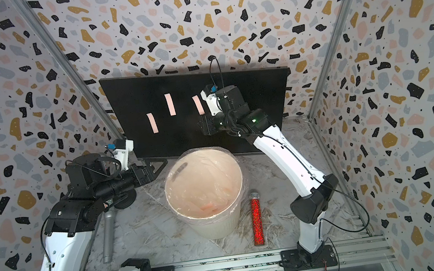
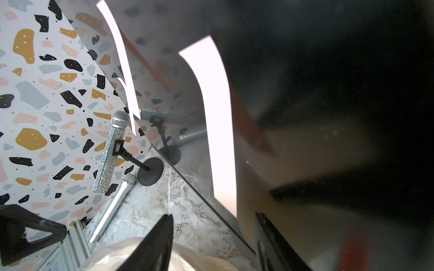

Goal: Remove the sticky note from the monitor
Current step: Tear off the sticky note from the monitor, then place the sticky note in the trash bin.

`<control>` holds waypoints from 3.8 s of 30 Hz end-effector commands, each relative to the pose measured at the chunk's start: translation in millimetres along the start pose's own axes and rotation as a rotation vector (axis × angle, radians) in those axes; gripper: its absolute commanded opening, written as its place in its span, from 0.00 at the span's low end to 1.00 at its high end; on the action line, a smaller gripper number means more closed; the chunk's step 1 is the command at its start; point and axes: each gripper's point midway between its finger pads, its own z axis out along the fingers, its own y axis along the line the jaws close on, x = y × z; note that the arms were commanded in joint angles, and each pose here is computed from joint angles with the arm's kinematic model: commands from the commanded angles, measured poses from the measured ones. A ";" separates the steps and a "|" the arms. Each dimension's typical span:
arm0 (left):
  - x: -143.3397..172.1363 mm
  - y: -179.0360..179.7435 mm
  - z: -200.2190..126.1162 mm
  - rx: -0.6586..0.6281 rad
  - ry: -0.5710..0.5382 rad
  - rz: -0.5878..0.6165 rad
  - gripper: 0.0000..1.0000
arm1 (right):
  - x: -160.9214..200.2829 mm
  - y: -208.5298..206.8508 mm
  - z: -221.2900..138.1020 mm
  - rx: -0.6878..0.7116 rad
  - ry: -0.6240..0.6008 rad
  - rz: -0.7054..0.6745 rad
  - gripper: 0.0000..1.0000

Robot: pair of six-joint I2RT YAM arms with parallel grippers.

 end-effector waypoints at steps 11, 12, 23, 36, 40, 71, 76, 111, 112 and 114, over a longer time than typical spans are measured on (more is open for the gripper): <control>-0.6 -2.3 0.6 0.014 -0.008 0.038 0.99 | -35.9 5.9 -6.0 -0.014 -0.132 -0.029 0.53; -0.8 -2.4 0.5 0.014 -0.009 0.038 0.99 | -36.8 5.4 -6.2 -0.012 -0.136 -0.029 0.51; -0.7 -2.0 0.7 0.012 -0.008 0.037 0.99 | -40.1 2.1 -5.2 0.005 -0.151 -0.020 0.29; -1.2 -2.0 0.5 0.009 -0.006 0.040 0.99 | -38.8 4.4 -7.5 -0.004 -0.144 -0.023 0.00; -1.4 -2.4 -0.2 0.008 -0.008 0.042 0.99 | -37.2 6.1 -9.5 -0.011 -0.137 -0.019 0.00; 1.1 -1.7 -1.7 0.004 -0.005 0.026 0.99 | -14.8 19.5 -39.1 -0.074 -0.106 0.016 0.00; 2.0 -0.9 -1.2 0.003 -0.003 0.020 1.00 | -3.7 27.9 -49.5 -0.097 -0.083 0.016 0.00; -1.3 17.5 9.4 -0.054 -0.026 -0.043 0.99 | 162.5 80.0 -80.7 -0.145 0.238 -0.056 0.00; -2.6 17.9 9.3 -0.058 -0.031 -0.042 1.00 | 165.4 79.9 -80.7 -0.144 0.243 -0.055 0.00; -4.7 19.8 9.8 -0.068 -0.040 -0.042 1.00 | 171.6 78.0 -80.0 -0.137 0.257 -0.053 0.00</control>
